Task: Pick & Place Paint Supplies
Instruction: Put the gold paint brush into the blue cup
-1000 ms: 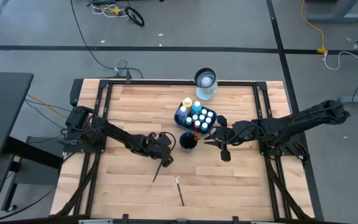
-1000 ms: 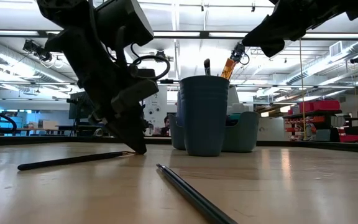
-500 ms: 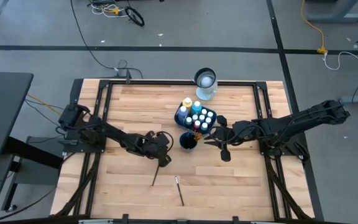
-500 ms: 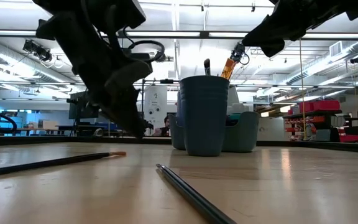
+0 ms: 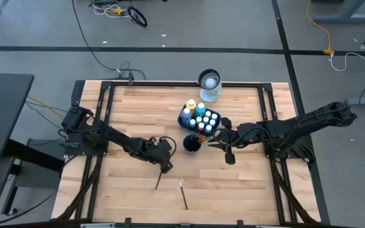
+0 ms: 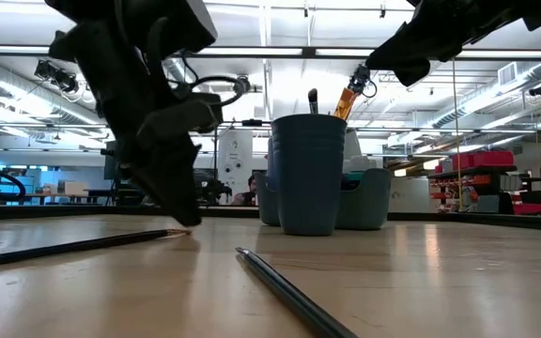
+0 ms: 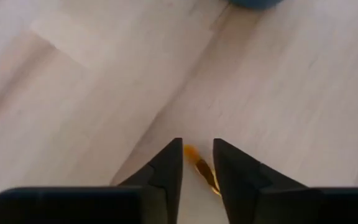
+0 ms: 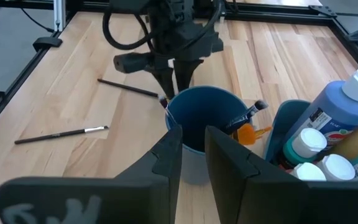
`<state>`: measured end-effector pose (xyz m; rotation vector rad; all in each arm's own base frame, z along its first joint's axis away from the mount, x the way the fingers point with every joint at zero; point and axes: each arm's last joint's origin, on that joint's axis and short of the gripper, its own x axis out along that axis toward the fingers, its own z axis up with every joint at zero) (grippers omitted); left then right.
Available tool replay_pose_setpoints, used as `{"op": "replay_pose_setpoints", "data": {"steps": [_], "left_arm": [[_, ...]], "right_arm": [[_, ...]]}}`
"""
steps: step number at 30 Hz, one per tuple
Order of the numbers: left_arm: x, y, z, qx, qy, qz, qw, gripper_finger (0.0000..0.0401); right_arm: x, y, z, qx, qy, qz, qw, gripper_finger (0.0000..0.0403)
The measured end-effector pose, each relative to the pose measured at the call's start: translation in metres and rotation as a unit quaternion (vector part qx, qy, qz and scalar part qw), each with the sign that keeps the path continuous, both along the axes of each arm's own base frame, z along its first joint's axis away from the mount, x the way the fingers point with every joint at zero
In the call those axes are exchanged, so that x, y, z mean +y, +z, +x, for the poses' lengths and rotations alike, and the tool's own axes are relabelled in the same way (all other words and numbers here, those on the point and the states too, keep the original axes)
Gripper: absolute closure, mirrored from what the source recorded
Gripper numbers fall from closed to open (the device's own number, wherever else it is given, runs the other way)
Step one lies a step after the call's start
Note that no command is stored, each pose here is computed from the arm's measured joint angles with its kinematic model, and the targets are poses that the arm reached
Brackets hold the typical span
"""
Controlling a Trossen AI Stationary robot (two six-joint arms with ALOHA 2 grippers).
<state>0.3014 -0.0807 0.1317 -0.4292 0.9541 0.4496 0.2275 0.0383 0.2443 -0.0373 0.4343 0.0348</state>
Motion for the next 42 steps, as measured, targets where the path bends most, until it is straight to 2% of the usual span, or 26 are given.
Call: {"op": "replay_pose_setpoints", "data": {"steps": [5, 10, 14, 20, 28, 32, 35, 37, 39, 42], "left_arm": [[-0.002, -0.005, 0.0, 0.008, 0.015, -0.023, 1.0, 0.0277], [-0.001, -0.006, -0.002, 0.01, 0.021, -0.02, 1.0, 0.0276], [-0.001, -0.007, -0.003, 0.015, 0.012, -0.011, 1.0, 0.0307], [0.001, -0.007, -0.003, 0.011, 0.021, 0.008, 1.0, 0.0391], [0.002, -0.004, 0.0, -0.016, 0.025, 0.036, 0.999, 0.0396], [0.001, 0.02, 0.006, -0.089, 0.019, 0.049, 0.995, 0.0397], [0.003, 0.049, 0.006, -0.159, 0.013, 0.083, 0.984, 0.0398], [0.006, 0.073, 0.005, -0.212, 0.016, 0.117, 0.97, 0.0398], [0.007, 0.097, 0.001, -0.262, 0.016, 0.162, 0.951, 0.0399], [0.007, 0.133, -0.001, -0.347, 0.008, 0.224, 0.911, 0.0399]], "right_arm": [[0.0, 0.0, 0.0, 0.001, 0.0, 0.0, 1.0, 0.0331], [0.0, 0.0, 0.0, -0.001, 0.0, 0.0, 1.0, 0.0331], [0.0, 0.0, 0.0, 0.0, 0.0, 0.0, 1.0, 0.0331], [0.0, 0.0, 0.0, 0.0, 0.0, 0.0, 1.0, 0.0331], [0.0, 0.0, 0.0, 0.0, 0.0, 0.0, 1.0, 0.0331], [0.0, 0.0, 0.0, 0.0, 0.0, 0.0, 1.0, 0.0331], [0.0, 0.0, 0.0, 0.0, 0.0, 0.0, 1.0, 0.0331], [0.0, 0.0, 0.0, 0.0, 0.0, 0.0, 1.0, 0.0331], [0.0, 0.0, 0.0, 0.0, 0.0, 0.0, 1.0, 0.0331], [0.0, 0.0, 0.0, 0.0, 0.0, 0.0, 1.0, 0.0331]]}}
